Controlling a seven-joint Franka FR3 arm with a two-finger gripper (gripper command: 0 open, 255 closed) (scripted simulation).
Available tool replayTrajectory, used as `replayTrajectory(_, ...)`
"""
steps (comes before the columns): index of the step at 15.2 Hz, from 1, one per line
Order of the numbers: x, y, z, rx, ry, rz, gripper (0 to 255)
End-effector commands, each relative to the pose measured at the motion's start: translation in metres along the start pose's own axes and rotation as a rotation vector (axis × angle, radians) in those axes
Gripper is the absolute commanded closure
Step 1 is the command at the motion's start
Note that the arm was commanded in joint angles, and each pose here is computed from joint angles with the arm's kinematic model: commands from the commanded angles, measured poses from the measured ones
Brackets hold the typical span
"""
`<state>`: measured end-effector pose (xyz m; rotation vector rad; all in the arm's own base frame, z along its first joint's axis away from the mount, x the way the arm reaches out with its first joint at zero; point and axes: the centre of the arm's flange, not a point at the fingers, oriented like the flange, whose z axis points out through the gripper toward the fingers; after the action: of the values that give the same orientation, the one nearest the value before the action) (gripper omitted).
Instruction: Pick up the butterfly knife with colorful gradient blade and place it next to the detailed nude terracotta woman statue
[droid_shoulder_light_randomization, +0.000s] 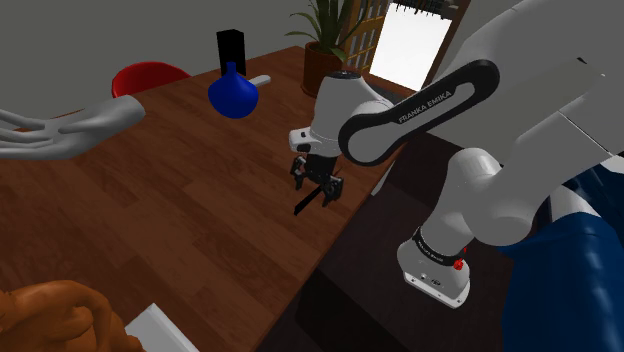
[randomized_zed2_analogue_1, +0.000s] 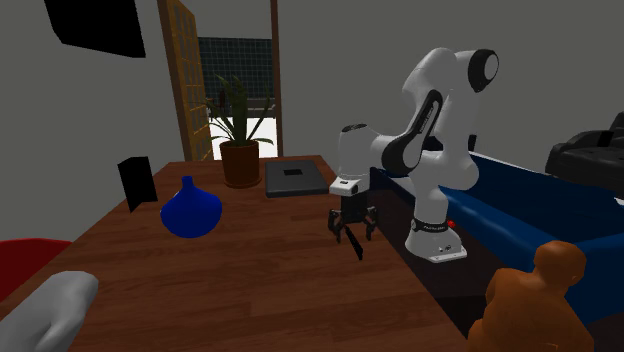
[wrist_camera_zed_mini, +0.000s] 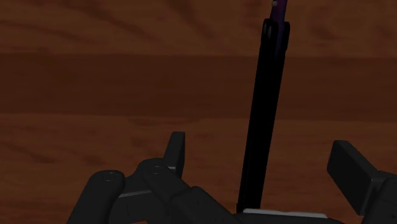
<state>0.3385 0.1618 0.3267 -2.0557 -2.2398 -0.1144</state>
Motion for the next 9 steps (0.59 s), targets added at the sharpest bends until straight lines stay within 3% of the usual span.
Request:
replayTrajectory(1,-0.0001,0.0000,0.0002,0.000,0.000,0.000,0)
replayTrajectory(2,-0.0001,0.0000,0.0002,0.000,0.000,0.000,0)
replayTrajectory(3,-0.0001,0.0000,0.0002,0.000,0.000,0.000,255)
replayTrajectory(9,-0.0001,0.0000,0.0002,0.000,0.000,0.000,255)
